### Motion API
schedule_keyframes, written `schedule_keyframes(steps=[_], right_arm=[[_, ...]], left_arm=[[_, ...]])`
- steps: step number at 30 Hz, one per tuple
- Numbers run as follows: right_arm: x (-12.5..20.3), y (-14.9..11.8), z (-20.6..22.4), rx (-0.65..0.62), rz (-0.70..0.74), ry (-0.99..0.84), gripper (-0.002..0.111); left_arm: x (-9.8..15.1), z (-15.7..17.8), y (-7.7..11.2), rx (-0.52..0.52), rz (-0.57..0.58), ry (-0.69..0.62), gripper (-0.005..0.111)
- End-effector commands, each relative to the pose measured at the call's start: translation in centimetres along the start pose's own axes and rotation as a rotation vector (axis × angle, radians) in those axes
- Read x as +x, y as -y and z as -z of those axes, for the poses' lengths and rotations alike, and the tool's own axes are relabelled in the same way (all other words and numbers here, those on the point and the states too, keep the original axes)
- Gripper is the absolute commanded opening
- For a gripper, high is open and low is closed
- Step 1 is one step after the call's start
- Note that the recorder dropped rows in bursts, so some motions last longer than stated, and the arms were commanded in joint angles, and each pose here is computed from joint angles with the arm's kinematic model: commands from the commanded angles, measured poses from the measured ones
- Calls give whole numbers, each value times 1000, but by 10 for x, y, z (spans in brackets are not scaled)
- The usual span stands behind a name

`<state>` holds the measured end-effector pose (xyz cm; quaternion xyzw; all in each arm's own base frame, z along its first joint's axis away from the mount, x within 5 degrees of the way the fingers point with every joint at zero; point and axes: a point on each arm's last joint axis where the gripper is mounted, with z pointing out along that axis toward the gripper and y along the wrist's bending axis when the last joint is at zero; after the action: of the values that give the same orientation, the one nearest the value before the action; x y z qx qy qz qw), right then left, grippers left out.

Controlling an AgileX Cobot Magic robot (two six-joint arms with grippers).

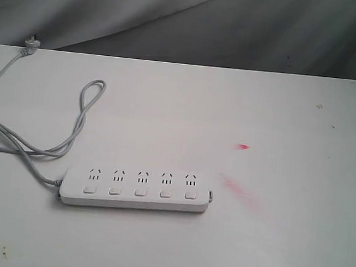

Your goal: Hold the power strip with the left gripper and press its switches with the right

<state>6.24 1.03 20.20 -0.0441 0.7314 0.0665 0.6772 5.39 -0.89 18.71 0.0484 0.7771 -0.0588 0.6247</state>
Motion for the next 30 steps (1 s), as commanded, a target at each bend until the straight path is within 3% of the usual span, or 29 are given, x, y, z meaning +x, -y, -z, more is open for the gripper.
schedule_keyframes(steps=[1, 12, 14, 16, 18, 23, 27, 29, 30], right_arm=[[1, 1, 0, 8, 0, -3, 0], [1, 1, 0, 8, 0, -3, 0], [1, 1, 0, 8, 0, -3, 0], [1, 1, 0, 8, 0, -3, 0], [1, 1, 0, 8, 0, -3, 0], [1, 1, 0, 8, 0, -3, 0], [1, 1, 0, 8, 0, -3, 0], [1, 1, 0, 8, 0, -3, 0], [1, 1, 0, 8, 0, -3, 0]], left_arm=[[-15, 1, -1, -12, -28, 177, 0], [-52, 17, 0, -3, 1, 625, 0], [-56, 20, 0, 46, 139, 678, 0], [-56, 20, 0, 71, 201, 674, 0], [-56, 18, 1, 70, 206, 592, 0], [-75, 25, 1, 8, 201, 244, 0], [-133, 26, 1, -38, -92, 90, 0], [-159, 15, 5, 9, -244, -23, 0], [-170, 4, 10, 79, -358, -118, 0]])
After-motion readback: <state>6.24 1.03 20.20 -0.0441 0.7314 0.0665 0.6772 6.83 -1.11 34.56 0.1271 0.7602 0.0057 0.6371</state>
